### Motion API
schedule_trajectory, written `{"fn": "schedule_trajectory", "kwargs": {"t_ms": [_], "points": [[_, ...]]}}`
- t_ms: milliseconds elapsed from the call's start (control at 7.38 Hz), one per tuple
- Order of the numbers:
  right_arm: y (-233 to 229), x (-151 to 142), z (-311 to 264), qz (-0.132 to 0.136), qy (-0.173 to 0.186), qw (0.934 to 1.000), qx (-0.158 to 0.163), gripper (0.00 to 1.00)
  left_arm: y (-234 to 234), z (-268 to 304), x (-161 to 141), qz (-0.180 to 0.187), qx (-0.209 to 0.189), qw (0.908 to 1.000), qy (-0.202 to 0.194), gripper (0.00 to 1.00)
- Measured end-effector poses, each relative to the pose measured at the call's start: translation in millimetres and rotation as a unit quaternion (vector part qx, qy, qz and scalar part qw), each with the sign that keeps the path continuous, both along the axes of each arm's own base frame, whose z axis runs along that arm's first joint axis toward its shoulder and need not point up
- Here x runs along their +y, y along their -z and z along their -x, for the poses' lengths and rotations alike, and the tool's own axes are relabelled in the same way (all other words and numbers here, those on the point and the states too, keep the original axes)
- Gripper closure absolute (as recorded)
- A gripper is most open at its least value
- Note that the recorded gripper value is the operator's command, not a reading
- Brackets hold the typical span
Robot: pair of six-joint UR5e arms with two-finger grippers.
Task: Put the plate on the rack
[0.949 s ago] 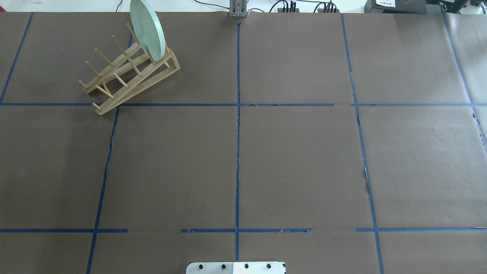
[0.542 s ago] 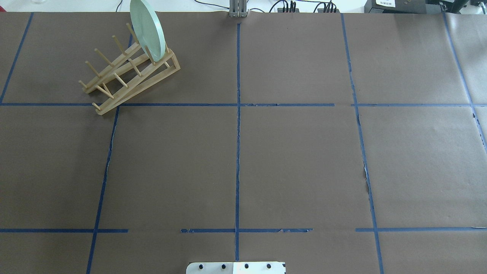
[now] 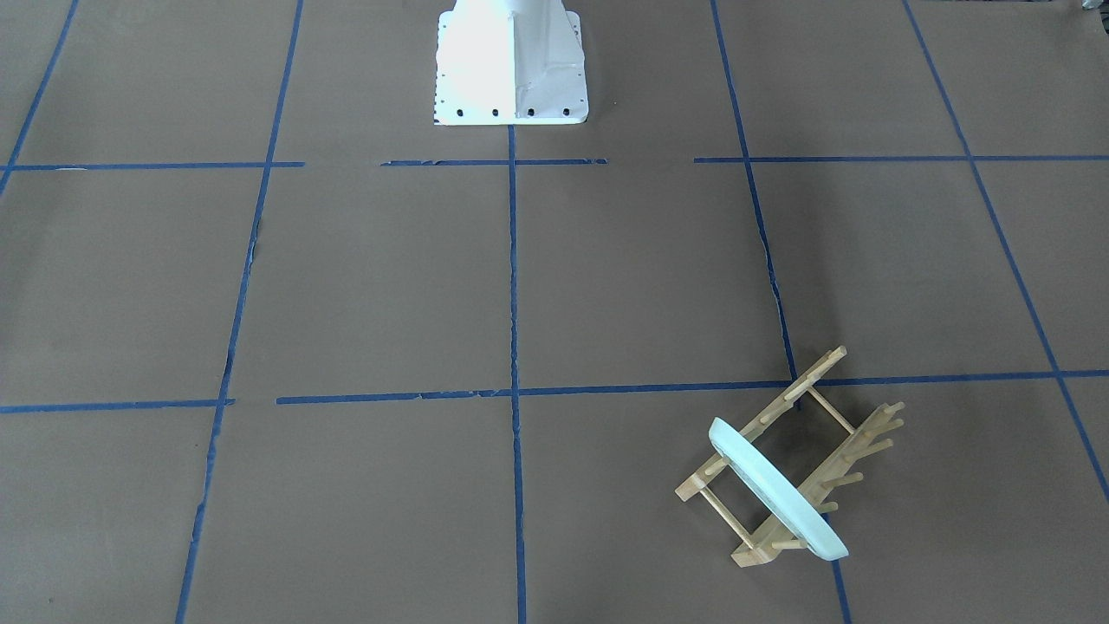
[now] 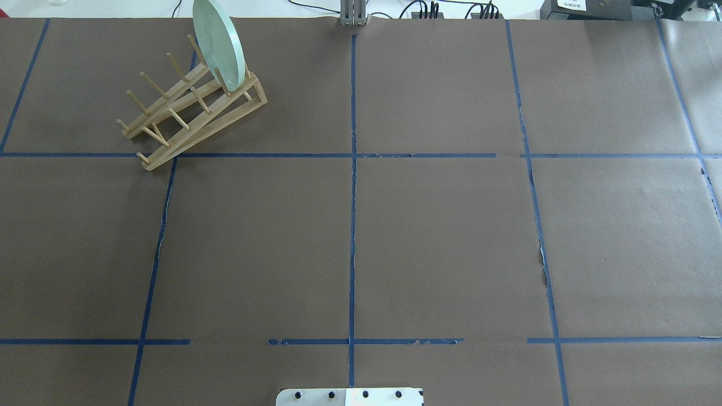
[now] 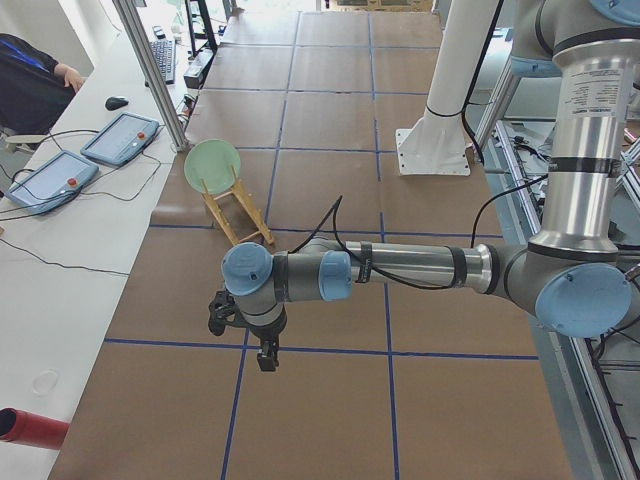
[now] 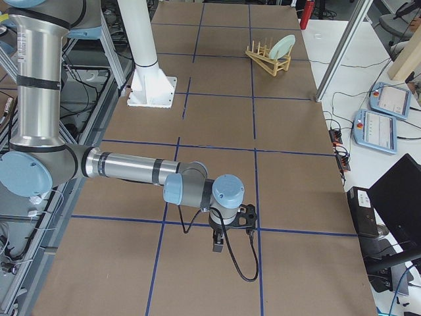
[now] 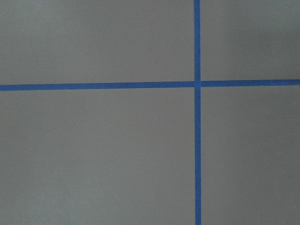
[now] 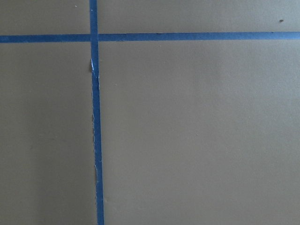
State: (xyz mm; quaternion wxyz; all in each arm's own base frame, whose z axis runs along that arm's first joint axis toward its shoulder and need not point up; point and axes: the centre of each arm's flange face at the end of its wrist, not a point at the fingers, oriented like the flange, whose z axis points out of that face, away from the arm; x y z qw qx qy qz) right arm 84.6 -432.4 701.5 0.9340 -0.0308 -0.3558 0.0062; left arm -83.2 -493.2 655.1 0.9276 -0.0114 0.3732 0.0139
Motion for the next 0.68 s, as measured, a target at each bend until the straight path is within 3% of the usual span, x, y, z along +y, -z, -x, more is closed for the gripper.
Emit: {"fn": "schedule_trajectory", "kwargs": {"t_ms": [678], "points": [[0.0, 0.0, -0.1, 0.000, 0.000, 1.0000, 0.000, 0.00, -4.0, -0.1, 2.1, 0.003, 0.000, 1.0000, -0.001, 0.00]]}}
